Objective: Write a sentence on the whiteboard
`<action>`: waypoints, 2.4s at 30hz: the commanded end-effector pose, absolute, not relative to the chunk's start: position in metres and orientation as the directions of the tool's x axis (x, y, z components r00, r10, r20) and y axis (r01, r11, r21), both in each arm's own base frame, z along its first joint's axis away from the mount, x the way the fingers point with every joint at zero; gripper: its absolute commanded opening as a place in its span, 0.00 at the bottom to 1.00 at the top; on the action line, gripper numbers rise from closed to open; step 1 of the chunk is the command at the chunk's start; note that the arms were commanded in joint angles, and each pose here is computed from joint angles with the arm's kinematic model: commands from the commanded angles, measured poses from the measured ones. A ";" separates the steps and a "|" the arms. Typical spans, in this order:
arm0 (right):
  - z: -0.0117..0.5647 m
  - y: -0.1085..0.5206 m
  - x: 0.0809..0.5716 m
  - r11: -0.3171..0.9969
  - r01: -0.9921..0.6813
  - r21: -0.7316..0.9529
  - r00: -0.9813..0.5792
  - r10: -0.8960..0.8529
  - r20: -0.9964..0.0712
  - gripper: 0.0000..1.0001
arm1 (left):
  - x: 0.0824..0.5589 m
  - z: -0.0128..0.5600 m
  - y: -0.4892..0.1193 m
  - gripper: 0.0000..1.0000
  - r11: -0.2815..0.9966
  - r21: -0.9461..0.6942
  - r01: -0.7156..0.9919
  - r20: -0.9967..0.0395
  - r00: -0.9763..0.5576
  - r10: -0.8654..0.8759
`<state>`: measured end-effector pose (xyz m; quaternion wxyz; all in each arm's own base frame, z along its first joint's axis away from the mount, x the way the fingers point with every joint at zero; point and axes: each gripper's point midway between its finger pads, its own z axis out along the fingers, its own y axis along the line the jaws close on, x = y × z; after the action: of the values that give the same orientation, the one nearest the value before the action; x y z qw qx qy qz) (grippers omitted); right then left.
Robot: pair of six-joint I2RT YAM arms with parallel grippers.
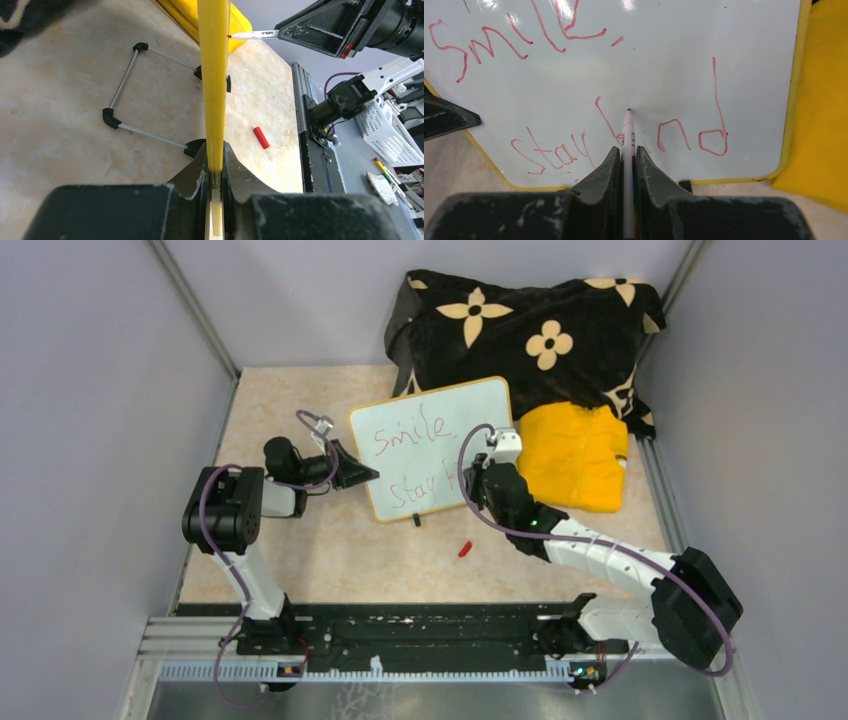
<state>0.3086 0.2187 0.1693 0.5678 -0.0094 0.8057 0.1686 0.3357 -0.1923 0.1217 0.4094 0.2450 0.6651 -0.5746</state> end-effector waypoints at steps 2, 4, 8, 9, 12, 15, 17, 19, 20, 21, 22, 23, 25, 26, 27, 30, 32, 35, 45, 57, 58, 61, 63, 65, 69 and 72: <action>0.186 0.222 0.318 0.935 -0.195 0.298 -0.328 0.224 -0.918 0.00 | 0.335 0.095 -0.194 0.00 0.254 -0.622 0.741 -0.781 -0.610 -0.133; 0.184 0.220 0.318 0.937 -0.188 0.295 -0.333 0.222 -0.916 0.00 | 0.335 0.095 -0.194 0.00 0.255 -0.621 0.741 -0.782 -0.609 -0.134; 0.181 0.218 0.317 0.940 -0.178 0.291 -0.339 0.219 -0.915 0.00 | 0.335 0.095 -0.194 0.00 0.254 -0.622 0.741 -0.781 -0.610 -0.133; 0.180 0.217 0.317 0.941 -0.176 0.290 -0.338 0.219 -0.915 0.00 | 0.335 0.095 -0.194 0.00 0.253 -0.623 0.740 -0.780 -0.611 -0.133; 0.179 0.215 0.316 0.942 -0.173 0.286 -0.341 0.215 -0.915 0.00 | 0.335 0.094 -0.194 0.00 0.253 -0.623 0.740 -0.780 -0.612 -0.133; 0.179 0.214 0.315 0.944 -0.170 0.284 -0.342 0.214 -0.915 0.00 | 0.335 0.095 -0.194 0.00 0.255 -0.623 0.740 -0.780 -0.611 -0.134; 0.180 0.212 0.314 0.944 -0.169 0.283 -0.340 0.214 -0.916 0.00 | 0.335 0.095 -0.194 0.00 0.253 -0.625 0.739 -0.779 -0.613 -0.133; 0.180 0.211 0.313 0.943 -0.170 0.285 -0.340 0.215 -0.916 0.00 | 0.335 0.095 -0.194 0.00 0.254 -0.625 0.738 -0.778 -0.613 -0.134; 0.180 0.211 0.312 0.943 -0.173 0.285 -0.340 0.214 -0.916 0.00 | 0.335 0.095 -0.194 0.00 0.253 -0.624 0.739 -0.779 -0.612 -0.134; 0.181 0.212 0.312 0.941 -0.178 0.287 -0.340 0.215 -0.916 0.00 | 0.335 0.095 -0.194 0.00 0.253 -0.624 0.739 -0.779 -0.612 -0.134; 0.183 0.212 0.311 0.939 -0.185 0.291 -0.338 0.217 -0.916 0.00 | 0.335 0.095 -0.194 0.00 0.253 -0.625 0.739 -0.779 -0.613 -0.134; 0.185 0.213 0.310 0.936 -0.191 0.297 -0.335 0.222 -0.916 0.00 | 0.334 0.094 -0.194 0.00 0.253 -0.625 0.738 -0.778 -0.613 -0.133; 0.194 0.216 0.309 0.925 -0.212 0.316 -0.324 0.239 -0.915 0.00 | 0.335 0.095 -0.194 0.00 0.255 -0.623 0.740 -0.781 -0.611 -0.134; 0.200 0.217 0.307 0.917 -0.224 0.329 -0.317 0.251 -0.915 0.00 | 0.335 0.095 -0.194 0.00 0.254 -0.623 0.740 -0.780 -0.611 -0.133; 0.207 0.218 0.306 0.909 -0.237 0.343 -0.308 0.265 -0.914 0.00 | 0.335 0.095 -0.194 0.00 0.254 -0.623 0.740 -0.780 -0.611 -0.133; 0.230 0.217 0.301 0.886 -0.267 0.378 -0.269 0.309 -0.913 0.00 | 0.335 0.095 -0.194 0.00 0.254 -0.622 0.740 -0.781 -0.610 -0.134; 0.244 0.211 0.297 0.880 -0.270 0.390 -0.242 0.330 -0.913 0.00 | 0.335 0.095 -0.194 0.00 0.254 -0.624 0.739 -0.780 -0.612 -0.134; 0.253 0.200 0.294 0.887 -0.246 0.392 -0.212 0.345 -0.914 0.00 | 0.335 0.095 -0.194 0.00 0.255 -0.622 0.740 -0.781 -0.610 -0.135; 0.227 0.146 0.274 0.923 -0.118 0.366 -0.165 0.345 -0.924 0.00 | 0.334 0.095 -0.194 0.00 0.254 -0.623 0.740 -0.780 -0.611 -0.133; 0.195 0.131 0.261 0.920 -0.078 0.384 -0.194 0.364 -0.911 0.00 | 0.334 0.093 -0.194 0.00 0.253 -0.623 0.740 -0.780 -0.613 -0.129; 0.193 0.132 0.261 0.920 -0.077 0.385 -0.199 0.364 -0.910 0.00 | 0.334 0.093 -0.194 0.00 0.253 -0.623 0.740 -0.780 -0.613 -0.129; 0.188 0.139 0.262 0.916 -0.097 0.389 -0.219 0.362 -0.906 0.00 | 0.334 0.093 -0.194 0.00 0.253 -0.625 0.739 -0.779 -0.614 -0.129; 0.184 0.141 0.263 0.914 -0.095 0.395 -0.230 0.366 -0.902 0.00 | 0.334 0.092 -0.194 0.00 0.253 -0.625 0.738 -0.778 -0.615 -0.129; 0.183 0.142 0.264 0.911 -0.094 0.401 -0.233 0.372 -0.899 0.00 | 0.334 0.092 -0.194 0.00 0.253 -0.628 0.736 -0.776 -0.617 -0.129; 0.182 0.146 0.267 0.903 -0.104 0.416 -0.246 0.382 -0.891 0.00 | 0.334 0.092 -0.194 0.00 0.253 -0.627 0.736 -0.776 -0.617 -0.129; 0.183 0.145 0.272 0.892 -0.090 0.442 -0.252 0.409 -0.877 0.00 | 0.334 0.092 -0.194 0.00 0.254 -0.627 0.736 -0.776 -0.617 -0.130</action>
<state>0.2624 0.1397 0.1623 0.5905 0.0787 0.7851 0.1693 0.3355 -0.1924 0.1214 0.4088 0.2471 0.6647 -0.5744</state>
